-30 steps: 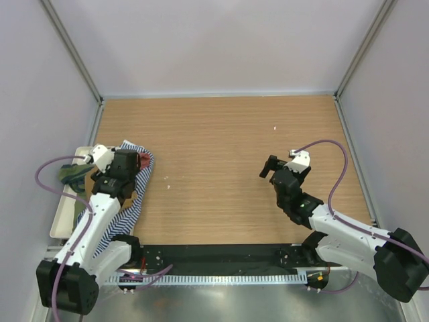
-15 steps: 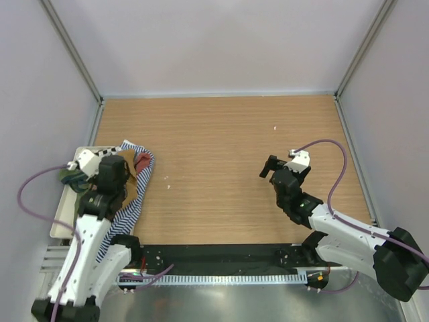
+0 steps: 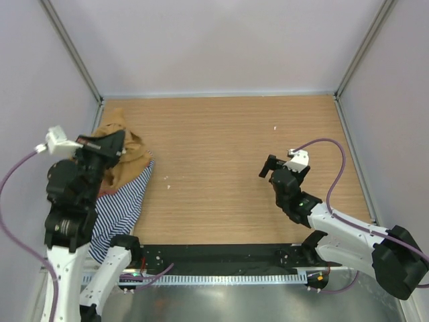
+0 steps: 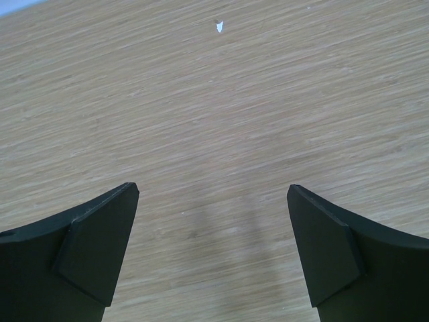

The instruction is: Fold and stack the tank tops

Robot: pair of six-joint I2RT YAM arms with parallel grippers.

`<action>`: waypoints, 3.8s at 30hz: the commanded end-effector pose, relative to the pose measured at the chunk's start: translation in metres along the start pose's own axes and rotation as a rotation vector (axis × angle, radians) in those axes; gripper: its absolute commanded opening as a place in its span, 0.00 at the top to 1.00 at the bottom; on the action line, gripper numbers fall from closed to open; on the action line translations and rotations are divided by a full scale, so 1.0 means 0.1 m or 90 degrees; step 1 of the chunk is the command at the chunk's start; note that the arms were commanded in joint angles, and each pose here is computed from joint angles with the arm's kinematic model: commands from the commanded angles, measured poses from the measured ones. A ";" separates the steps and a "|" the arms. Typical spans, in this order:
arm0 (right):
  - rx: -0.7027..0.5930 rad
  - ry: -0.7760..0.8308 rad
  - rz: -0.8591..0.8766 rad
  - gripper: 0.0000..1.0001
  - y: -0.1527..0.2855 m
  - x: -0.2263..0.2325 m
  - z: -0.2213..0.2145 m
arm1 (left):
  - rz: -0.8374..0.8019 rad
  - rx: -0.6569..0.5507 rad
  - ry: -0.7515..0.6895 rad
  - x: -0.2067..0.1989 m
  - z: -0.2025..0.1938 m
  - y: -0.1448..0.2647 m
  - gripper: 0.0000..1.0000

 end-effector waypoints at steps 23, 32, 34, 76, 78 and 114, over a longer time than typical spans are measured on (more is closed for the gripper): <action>-0.036 0.007 0.150 0.31 0.05 0.25 0.22 | 0.058 0.454 -0.280 0.38 -1.93 -0.93 0.00; 0.020 0.048 0.123 0.43 -0.10 0.41 0.28 | -0.064 0.592 -0.336 0.58 -2.72 -1.04 0.20; 0.002 0.034 0.090 0.43 -0.08 0.30 0.27 | -0.068 0.620 -0.353 0.57 -2.94 -1.10 0.22; -0.094 -0.068 0.058 0.43 0.15 -0.08 0.26 | -0.156 0.800 -0.299 -0.26 -2.64 -0.56 1.00; -0.093 -0.050 0.119 0.43 0.16 0.01 0.26 | -0.150 0.767 -0.289 -0.32 -2.42 -0.51 1.00; 0.002 0.100 0.650 0.24 0.65 0.82 0.64 | -0.301 0.586 -0.186 -1.75 -1.01 -0.79 1.00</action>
Point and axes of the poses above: each gripper's point midway between its finger pads, its own y axis back along the fingers, its own x axis along the line the jaws close on, z = x × y, the point moved 8 cm from there along y, back along the fingers, and after that the axes turned 8 degrees about y, right-handed, at the moved point
